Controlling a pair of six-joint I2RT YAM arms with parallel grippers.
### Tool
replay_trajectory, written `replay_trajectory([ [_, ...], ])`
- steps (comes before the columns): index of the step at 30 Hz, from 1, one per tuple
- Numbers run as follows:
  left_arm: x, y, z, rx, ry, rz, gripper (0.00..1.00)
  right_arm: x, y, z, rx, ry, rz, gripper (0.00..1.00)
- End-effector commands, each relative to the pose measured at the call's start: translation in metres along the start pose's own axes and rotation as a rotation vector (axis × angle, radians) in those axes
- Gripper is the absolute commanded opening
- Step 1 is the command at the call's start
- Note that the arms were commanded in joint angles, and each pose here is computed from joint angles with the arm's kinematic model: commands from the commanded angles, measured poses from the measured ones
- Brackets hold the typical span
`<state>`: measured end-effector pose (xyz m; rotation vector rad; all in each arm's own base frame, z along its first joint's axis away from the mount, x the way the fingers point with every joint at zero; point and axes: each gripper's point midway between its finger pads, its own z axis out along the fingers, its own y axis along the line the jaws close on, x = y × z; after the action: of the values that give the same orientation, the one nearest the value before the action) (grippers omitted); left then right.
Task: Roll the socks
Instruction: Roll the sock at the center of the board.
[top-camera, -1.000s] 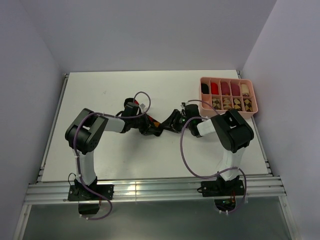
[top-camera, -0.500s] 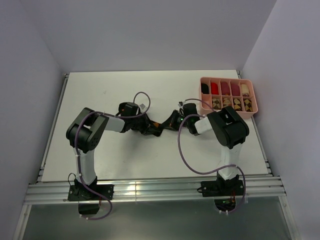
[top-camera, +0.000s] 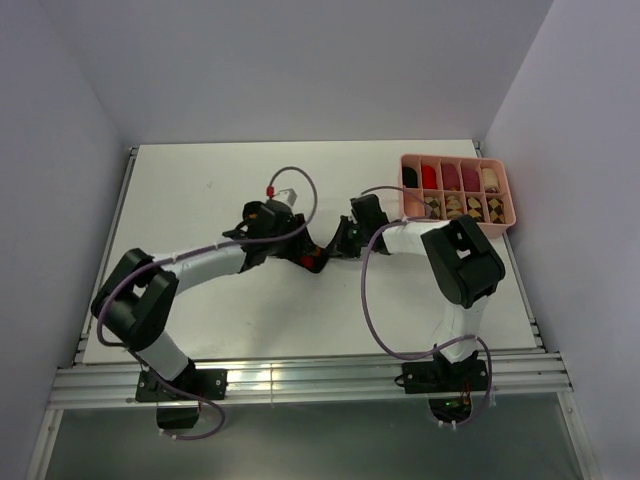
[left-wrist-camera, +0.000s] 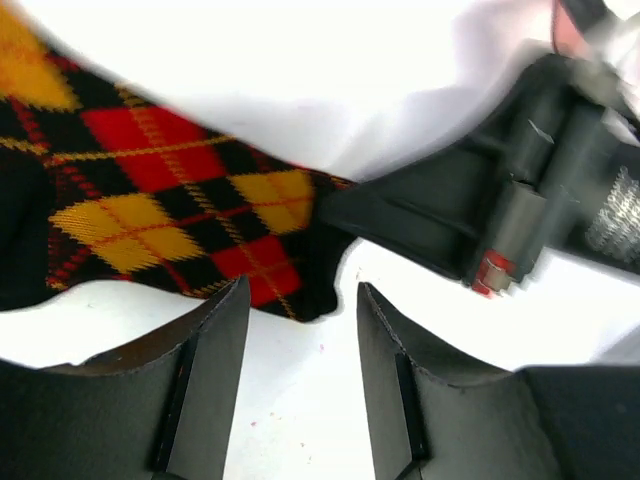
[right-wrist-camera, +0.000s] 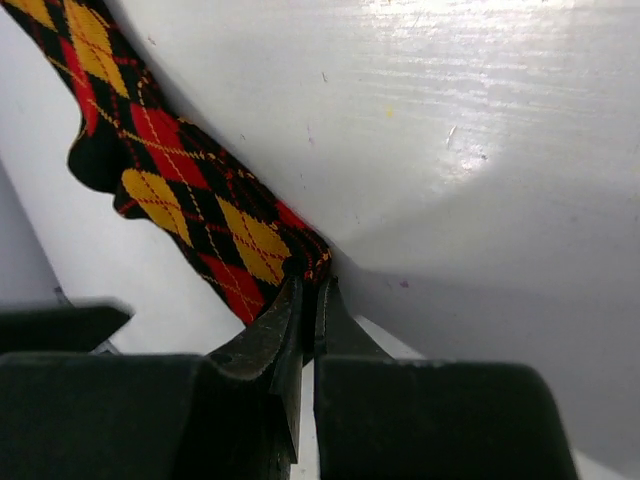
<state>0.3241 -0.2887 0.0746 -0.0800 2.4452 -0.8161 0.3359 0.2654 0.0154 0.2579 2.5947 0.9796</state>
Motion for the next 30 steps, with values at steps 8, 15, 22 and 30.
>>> replay_trajectory([
  [8,0.033,-0.051,-0.013,-0.231,-0.345,0.696,0.49,0.012,-0.011,-0.011,0.203,0.072,0.002,0.0],
  [15,0.051,-0.054,0.009,-0.27,-0.365,0.815,0.45,0.014,-0.012,-0.008,0.205,0.093,0.006,0.0],
  [22,0.064,-0.03,0.031,-0.355,-0.306,0.896,0.41,0.018,-0.013,-0.007,0.203,0.118,0.009,0.0],
  [30,0.083,-0.002,0.043,-0.422,-0.21,0.908,0.28,0.02,-0.009,-0.006,0.184,0.141,0.012,0.0],
])
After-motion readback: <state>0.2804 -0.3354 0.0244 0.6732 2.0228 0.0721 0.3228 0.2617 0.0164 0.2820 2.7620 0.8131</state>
